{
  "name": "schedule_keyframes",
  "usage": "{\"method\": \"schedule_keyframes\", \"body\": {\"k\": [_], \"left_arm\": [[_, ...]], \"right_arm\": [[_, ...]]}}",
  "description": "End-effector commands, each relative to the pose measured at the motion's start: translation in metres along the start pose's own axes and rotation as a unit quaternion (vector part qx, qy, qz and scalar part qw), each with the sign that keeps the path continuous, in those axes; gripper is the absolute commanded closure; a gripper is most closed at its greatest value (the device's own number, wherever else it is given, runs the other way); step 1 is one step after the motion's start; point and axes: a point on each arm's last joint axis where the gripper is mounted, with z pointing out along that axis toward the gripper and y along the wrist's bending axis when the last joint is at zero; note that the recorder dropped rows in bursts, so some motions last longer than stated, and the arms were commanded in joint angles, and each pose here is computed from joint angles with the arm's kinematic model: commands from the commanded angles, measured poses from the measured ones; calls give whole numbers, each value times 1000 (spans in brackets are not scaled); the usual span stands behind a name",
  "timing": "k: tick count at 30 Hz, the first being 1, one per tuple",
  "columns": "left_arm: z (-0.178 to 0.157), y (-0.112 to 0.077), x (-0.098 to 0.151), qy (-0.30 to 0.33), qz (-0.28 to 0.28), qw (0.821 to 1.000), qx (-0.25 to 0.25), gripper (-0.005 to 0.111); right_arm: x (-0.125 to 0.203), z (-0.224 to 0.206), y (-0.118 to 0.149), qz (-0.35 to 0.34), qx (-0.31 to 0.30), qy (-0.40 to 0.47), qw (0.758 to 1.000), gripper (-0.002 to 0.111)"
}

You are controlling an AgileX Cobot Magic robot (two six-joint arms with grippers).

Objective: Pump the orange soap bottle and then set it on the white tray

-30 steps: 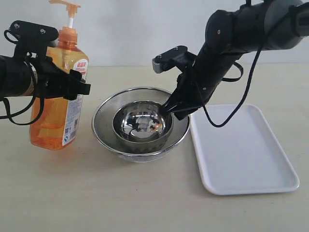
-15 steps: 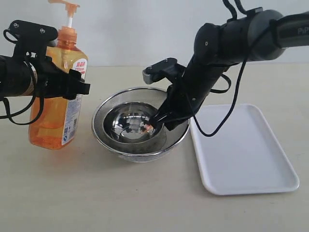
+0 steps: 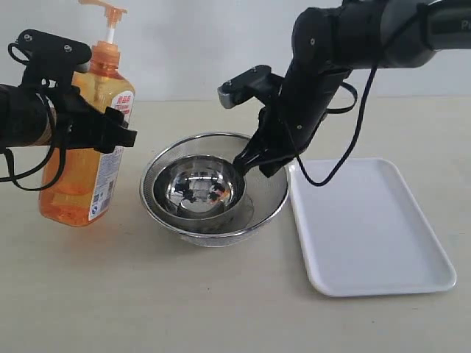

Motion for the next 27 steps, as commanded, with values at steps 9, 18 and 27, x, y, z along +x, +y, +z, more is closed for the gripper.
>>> {"method": "schedule_keyframes", "body": {"k": [9,18,27], "left_arm": [[-8,2,-9,-20,-34,999,-1,102],[-25,3,-21,-48,-29,998,14,102],[-23,-1,12,1,-42,999,25,102]], "right_arm": [[-16,-79,-1,-14,54,-121,991,109],[-25,-98,5,-66,46,-188,979,109],[-42,-109,11,-70,27,-290,954,109]]}}
